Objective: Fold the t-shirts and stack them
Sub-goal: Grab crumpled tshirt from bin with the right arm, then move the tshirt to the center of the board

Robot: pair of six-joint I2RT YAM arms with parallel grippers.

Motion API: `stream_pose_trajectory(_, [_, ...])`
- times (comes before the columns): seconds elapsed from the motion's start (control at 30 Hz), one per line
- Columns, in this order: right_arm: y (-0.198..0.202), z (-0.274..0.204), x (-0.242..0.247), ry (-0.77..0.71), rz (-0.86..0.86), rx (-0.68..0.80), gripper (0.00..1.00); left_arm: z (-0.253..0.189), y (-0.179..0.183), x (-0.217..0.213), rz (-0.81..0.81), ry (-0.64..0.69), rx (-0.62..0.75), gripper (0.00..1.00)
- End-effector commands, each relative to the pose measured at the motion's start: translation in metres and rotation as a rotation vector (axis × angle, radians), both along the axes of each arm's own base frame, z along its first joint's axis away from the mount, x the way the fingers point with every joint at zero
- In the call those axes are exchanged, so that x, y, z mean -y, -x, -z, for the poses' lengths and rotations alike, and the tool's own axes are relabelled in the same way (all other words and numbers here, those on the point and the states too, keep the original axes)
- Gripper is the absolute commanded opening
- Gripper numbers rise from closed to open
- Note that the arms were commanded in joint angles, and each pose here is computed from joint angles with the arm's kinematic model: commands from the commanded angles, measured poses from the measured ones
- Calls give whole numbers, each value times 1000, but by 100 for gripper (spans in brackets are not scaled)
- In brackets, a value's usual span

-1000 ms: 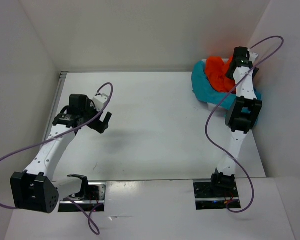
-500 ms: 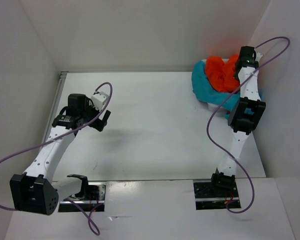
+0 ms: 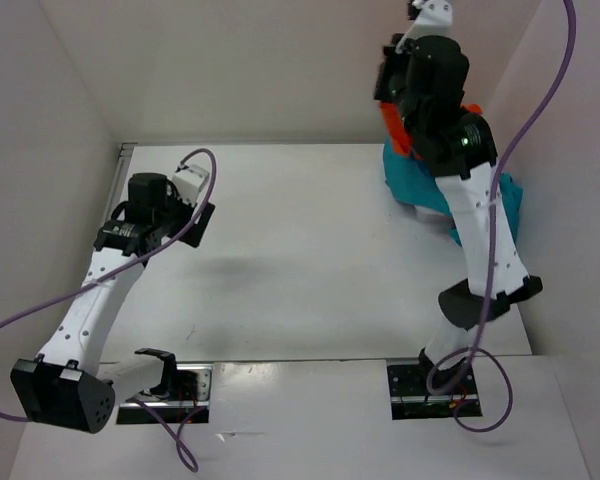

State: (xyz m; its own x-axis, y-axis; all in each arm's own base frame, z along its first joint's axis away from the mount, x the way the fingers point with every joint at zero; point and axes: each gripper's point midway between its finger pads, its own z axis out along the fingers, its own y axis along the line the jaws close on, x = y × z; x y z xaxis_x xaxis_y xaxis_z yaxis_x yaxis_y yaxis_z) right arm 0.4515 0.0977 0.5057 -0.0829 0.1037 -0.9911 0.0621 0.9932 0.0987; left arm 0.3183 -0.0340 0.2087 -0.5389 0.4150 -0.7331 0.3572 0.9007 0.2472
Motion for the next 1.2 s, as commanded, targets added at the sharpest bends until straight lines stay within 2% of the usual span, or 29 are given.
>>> stream_pose_trajectory(0.0, [77, -89, -39, -15, -123, 232, 0, -41, -9, -9, -74, 34, 70, 100])
stream_pose_trajectory(0.03, [98, -100, -62, -43, -179, 255, 0, -47, -11, -9, -80, 44, 83, 100])
stream_pose_trajectory(0.13, [119, -117, -76, -117, -257, 296, 0, -81, -15, -15, -98, 57, 180, 100])
stream_pose_trajectory(0.27, [108, -77, -98, -144, -302, 178, 0, -105, -14, -25, -118, 41, 248, 100])
stream_pose_trajectory(0.37, [88, -11, -122, -124, -314, 22, 0, -109, -12, -32, -103, -23, 265, 100])
stream_pose_trajectory(0.4, [76, 38, -137, -97, -321, -81, 0, -105, -12, -34, -105, -44, 256, 100])
stream_pose_trajectory(0.47, [66, 72, -149, -106, -365, -126, 0, -90, -12, -36, -84, -79, 215, 100])
stream_pose_trajectory(0.5, [54, 107, -144, -93, -345, -190, 0, -90, -12, -37, -91, -84, 215, 100])
stream_pose_trajectory(0.57, [24, 138, -140, -121, -345, -233, 0, -76, -13, -36, -75, -94, 161, 100])
stream_pose_trajectory(0.67, [-16, 140, -147, -158, -367, -226, 0, -71, -18, -33, -49, -113, 149, 100])
stream_pose_trajectory(0.77, [-47, 153, -155, -141, -378, -287, 81, -68, -17, -22, 4, -125, 133, 100])
stream_pose_trajectory(0.8, [-54, 155, -148, -106, -328, -299, 100, -63, -17, -20, 13, -121, 112, 100])
stream_pose_trajectory(0.9, [-43, 145, -130, 4, -252, -327, 100, -38, 3, -3, 144, -169, 22, 100])
stream_pose_trajectory(0.93, [-35, 174, -126, 65, -248, -392, 100, -29, 8, -2, 190, -210, 1, 100])
stream_pose_trajectory(0.97, [-29, 171, -129, 56, -259, -364, 100, -18, 15, -1, 221, -231, -27, 100])
stream_pose_trajectory(1.0, [-2, 143, -127, 24, -310, -309, 100, -6, 22, -2, 237, -261, -60, 100])
stream_pose_trajectory(1.03, [14, 193, -123, 42, -322, -408, 100, 15, 32, -1, 266, -295, -106, 100])
stream_pose_trajectory(1.07, [26, 200, -121, 17, -338, -412, 100, 27, 39, -2, 299, -326, -144, 100])
stream_pose_trajectory(1.1, [52, 186, -113, -14, -369, -386, 100, 37, 45, 0, 321, -343, -173, 100])
stream_pose_trajectory(1.13, [74, 239, -106, 16, -362, -503, 100, 47, 53, 7, 367, -358, -200, 100])
stream_pose_trajectory(1.17, [90, 252, -107, -16, -368, -530, 100, 61, 62, 9, 411, -380, -241, 100])
